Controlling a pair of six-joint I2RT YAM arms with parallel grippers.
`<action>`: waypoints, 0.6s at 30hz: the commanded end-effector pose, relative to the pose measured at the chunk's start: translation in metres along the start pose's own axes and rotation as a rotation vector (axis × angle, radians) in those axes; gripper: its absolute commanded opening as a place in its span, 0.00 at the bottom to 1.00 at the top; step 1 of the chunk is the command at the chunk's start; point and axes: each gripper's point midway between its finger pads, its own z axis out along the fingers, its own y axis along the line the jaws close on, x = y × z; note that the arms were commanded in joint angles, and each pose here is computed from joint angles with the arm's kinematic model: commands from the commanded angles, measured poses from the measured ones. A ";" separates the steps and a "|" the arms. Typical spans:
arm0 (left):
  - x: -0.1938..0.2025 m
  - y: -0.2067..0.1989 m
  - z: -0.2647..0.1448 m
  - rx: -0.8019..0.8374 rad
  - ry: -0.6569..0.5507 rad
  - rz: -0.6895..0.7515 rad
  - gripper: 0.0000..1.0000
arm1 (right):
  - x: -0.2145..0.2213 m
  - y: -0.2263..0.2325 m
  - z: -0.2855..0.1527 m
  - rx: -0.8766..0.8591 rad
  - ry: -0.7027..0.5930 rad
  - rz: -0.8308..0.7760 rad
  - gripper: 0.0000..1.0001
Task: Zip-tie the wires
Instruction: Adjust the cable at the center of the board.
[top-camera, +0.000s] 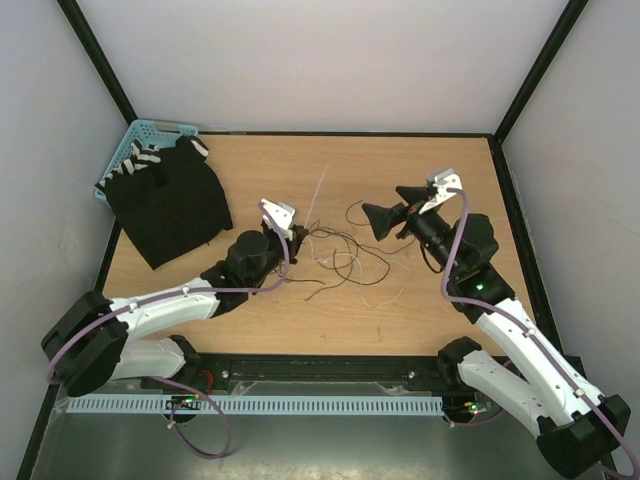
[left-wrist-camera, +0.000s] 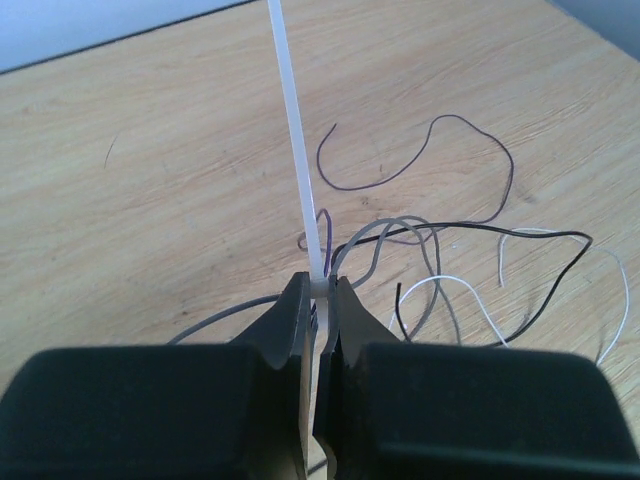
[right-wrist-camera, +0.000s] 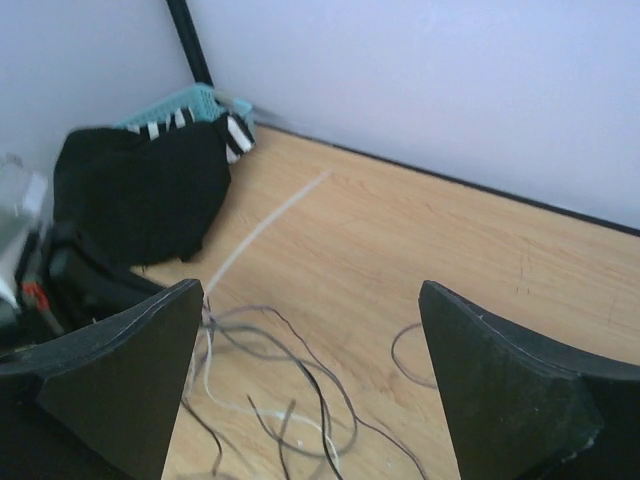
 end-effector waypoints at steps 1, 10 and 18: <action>-0.009 -0.001 -0.009 0.023 0.092 -0.087 0.00 | 0.031 0.012 -0.008 -0.107 0.064 -0.064 0.99; -0.034 -0.003 -0.025 0.052 0.180 -0.173 0.00 | 0.084 0.077 -0.014 -0.503 0.154 0.162 0.81; -0.038 -0.007 -0.030 0.064 0.200 -0.213 0.00 | 0.121 0.109 0.006 -0.566 0.254 0.208 0.78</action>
